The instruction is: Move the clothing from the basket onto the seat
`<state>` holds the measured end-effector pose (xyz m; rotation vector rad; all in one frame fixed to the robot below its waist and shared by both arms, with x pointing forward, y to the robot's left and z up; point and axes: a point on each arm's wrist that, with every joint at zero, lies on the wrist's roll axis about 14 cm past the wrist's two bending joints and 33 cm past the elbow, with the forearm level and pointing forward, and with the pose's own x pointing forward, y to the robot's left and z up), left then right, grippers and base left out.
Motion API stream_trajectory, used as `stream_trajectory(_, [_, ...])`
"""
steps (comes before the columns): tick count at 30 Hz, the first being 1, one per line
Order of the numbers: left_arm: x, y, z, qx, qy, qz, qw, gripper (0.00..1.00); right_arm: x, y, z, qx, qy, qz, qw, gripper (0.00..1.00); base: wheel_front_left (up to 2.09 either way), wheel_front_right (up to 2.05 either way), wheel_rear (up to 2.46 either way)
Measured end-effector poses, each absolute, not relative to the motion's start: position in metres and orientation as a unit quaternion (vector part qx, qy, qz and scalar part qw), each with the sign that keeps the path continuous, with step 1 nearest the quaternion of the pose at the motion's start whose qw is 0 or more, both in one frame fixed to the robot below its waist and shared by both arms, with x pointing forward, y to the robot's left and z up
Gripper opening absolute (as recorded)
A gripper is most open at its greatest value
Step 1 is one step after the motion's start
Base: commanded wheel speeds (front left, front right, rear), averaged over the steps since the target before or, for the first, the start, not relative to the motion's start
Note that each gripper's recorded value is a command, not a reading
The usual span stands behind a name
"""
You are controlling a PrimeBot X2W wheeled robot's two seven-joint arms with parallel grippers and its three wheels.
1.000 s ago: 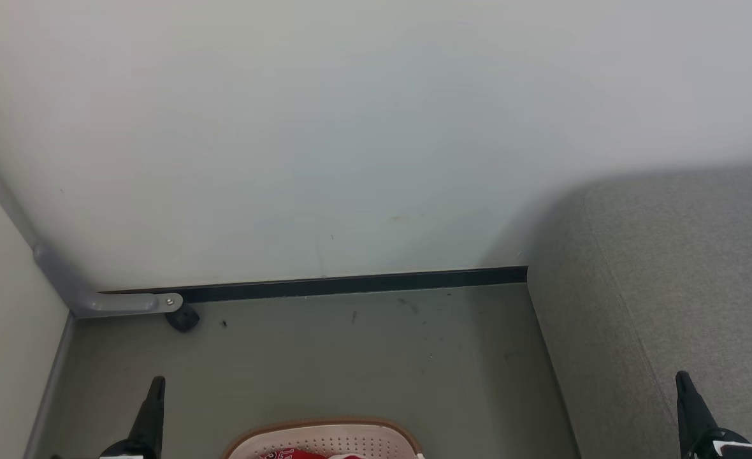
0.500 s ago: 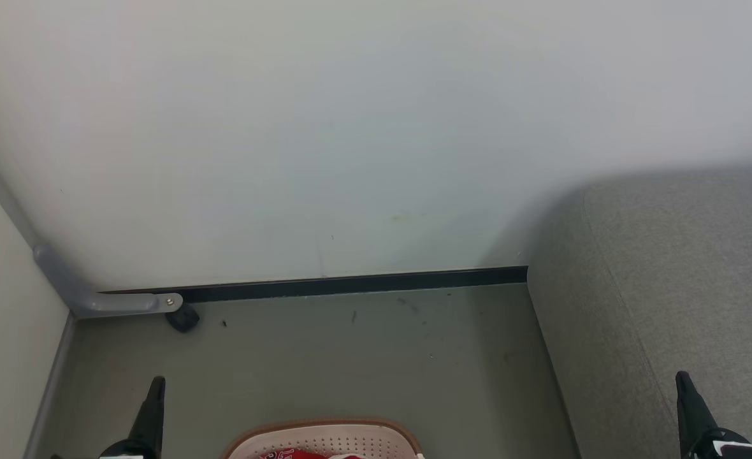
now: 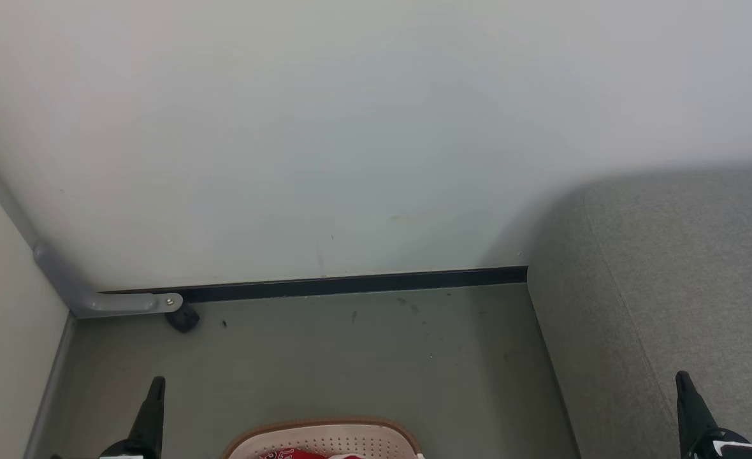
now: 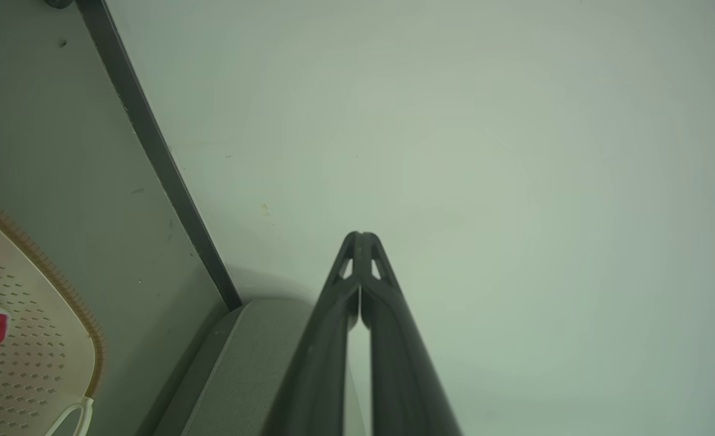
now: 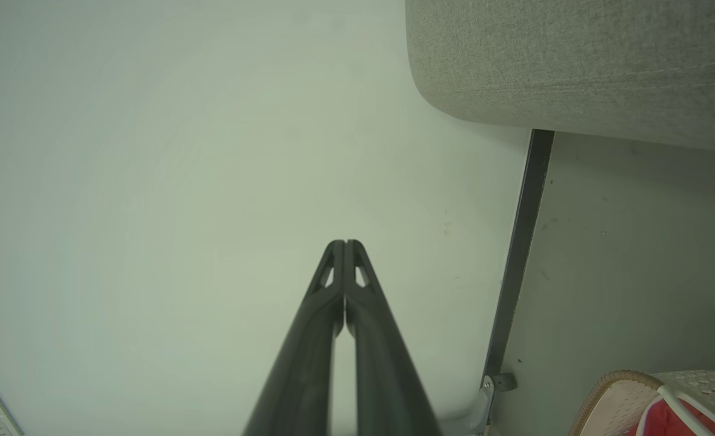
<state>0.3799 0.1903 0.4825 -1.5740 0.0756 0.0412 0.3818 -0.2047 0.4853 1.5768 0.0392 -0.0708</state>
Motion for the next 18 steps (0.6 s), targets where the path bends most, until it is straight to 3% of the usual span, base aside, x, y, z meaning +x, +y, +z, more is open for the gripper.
stream_trajectory(18, [0.3798,0.1903,0.4826,-0.708,0.034,0.019,0.705,0.0,0.3818,-0.2047,0.4853,0.709,0.018,-0.032,0.704,0.0,0.0,0.0,0.0])
